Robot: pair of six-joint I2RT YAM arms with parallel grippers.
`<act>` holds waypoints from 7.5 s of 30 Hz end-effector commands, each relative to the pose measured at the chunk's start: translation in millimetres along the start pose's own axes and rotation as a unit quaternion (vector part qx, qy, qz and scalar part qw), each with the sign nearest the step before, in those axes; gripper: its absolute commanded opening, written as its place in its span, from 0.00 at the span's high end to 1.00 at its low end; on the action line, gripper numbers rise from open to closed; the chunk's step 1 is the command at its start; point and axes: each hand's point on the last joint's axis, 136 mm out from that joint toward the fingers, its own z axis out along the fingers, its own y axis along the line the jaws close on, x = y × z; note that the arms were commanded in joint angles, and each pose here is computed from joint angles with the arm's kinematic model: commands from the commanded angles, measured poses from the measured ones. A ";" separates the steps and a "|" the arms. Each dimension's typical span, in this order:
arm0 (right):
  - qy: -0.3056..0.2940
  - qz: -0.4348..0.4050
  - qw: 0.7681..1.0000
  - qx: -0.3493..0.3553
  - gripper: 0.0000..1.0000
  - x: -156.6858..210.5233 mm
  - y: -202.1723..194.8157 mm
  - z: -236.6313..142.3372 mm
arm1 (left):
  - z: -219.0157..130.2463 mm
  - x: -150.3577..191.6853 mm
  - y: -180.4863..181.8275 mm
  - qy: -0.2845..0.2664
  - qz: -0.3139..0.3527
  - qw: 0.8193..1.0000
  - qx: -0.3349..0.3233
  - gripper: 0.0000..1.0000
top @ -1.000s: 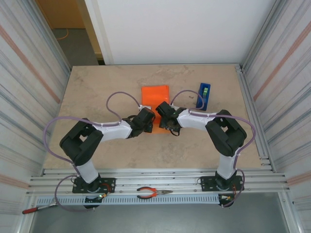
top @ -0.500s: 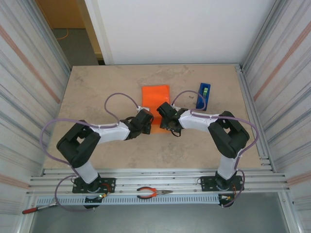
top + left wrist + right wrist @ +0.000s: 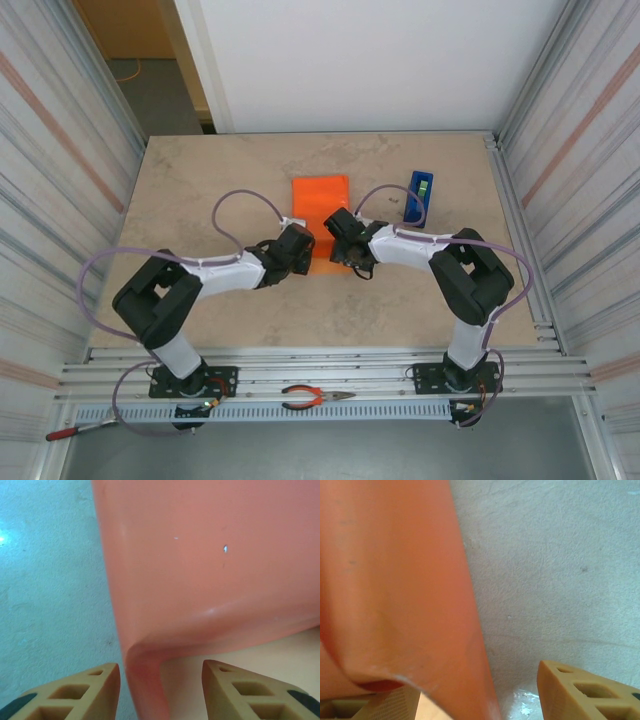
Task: Wrap the gift box in paper
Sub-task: Fold the wrapping paper for the gift box.
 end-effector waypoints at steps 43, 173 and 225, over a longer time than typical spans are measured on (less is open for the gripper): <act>0.015 0.002 1.000 -0.009 0.61 2.4 -8.1 1.0 | 12.6 -8.0 3.4 -0.005 0.016 1.000 -0.021 0.55; 0.069 0.047 0.984 -0.159 1.00 -2.3 -19.1 -12.6 | 18.9 -32.7 -19.8 -0.015 0.353 0.935 0.034 0.24; 0.085 0.075 0.957 -0.269 0.87 -5.0 47.3 3.1 | 21.3 -20.0 -30.6 -0.005 0.371 0.928 0.042 0.26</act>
